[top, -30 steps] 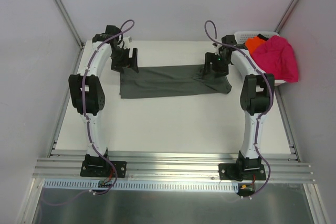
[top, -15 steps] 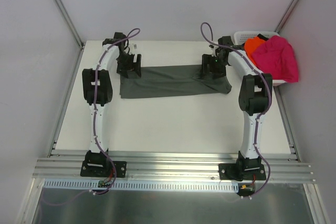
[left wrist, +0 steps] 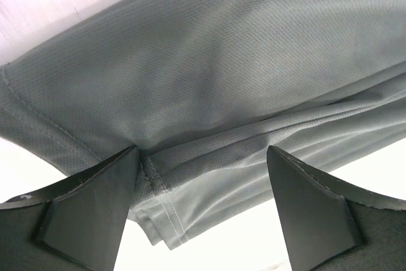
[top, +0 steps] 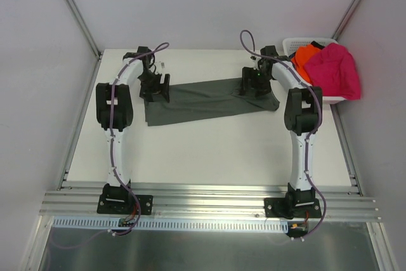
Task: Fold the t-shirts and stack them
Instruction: Fold the tshirt
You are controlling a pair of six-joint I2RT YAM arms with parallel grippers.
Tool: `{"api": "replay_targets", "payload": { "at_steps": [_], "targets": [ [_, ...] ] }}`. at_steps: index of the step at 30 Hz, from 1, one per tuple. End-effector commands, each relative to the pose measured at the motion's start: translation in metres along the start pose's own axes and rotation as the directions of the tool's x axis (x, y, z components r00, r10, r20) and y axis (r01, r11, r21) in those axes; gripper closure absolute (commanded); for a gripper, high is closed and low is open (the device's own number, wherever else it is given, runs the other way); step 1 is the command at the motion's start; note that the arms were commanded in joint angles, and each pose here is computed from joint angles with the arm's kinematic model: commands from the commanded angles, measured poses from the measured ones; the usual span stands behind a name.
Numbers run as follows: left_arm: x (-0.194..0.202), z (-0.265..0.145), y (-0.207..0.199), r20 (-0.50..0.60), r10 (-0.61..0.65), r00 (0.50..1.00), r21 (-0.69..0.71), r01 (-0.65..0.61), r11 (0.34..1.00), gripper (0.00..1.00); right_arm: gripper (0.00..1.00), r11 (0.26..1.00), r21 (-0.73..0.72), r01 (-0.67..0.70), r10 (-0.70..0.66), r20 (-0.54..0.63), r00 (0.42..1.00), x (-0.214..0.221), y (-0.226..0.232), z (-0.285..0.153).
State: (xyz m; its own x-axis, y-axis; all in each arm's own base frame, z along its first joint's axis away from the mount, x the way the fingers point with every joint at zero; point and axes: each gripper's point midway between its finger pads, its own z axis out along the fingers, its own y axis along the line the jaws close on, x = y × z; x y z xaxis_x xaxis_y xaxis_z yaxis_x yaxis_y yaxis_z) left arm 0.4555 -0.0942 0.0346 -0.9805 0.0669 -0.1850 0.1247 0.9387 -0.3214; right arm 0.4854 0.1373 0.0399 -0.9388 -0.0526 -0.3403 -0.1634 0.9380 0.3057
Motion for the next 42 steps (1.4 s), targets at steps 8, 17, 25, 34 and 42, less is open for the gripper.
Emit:
{"api": "replay_targets", "payload": {
  "at_steps": [8,17,25,34,42],
  "targets": [
    [0.041,-0.034,-0.019,-0.051,-0.007,0.999,0.020,0.008,1.000,0.18,0.17,0.999,-0.036,-0.017,0.020,0.090,0.996,-0.043,0.007,0.007],
    [0.087,-0.045,-0.037,-0.125,-0.014,0.992,0.048,0.020,0.999,0.19,0.16,0.997,-0.077,-0.030,0.041,0.145,0.989,-0.067,0.018,0.016],
    [0.124,-0.055,-0.056,-0.171,0.010,0.985,0.067,0.002,0.998,0.18,0.16,0.993,-0.120,-0.014,0.037,0.191,0.981,-0.084,0.039,0.017],
    [0.096,-0.090,-0.064,-0.019,0.099,0.995,-0.007,-0.099,0.995,0.19,0.16,0.990,-0.141,0.029,0.003,0.220,0.976,-0.088,0.063,0.001],
    [0.068,-0.107,-0.075,0.067,0.136,0.988,0.001,-0.137,0.991,0.18,0.15,0.990,-0.134,0.054,-0.018,0.256,0.967,-0.089,0.072,-0.035]
  ]
}}
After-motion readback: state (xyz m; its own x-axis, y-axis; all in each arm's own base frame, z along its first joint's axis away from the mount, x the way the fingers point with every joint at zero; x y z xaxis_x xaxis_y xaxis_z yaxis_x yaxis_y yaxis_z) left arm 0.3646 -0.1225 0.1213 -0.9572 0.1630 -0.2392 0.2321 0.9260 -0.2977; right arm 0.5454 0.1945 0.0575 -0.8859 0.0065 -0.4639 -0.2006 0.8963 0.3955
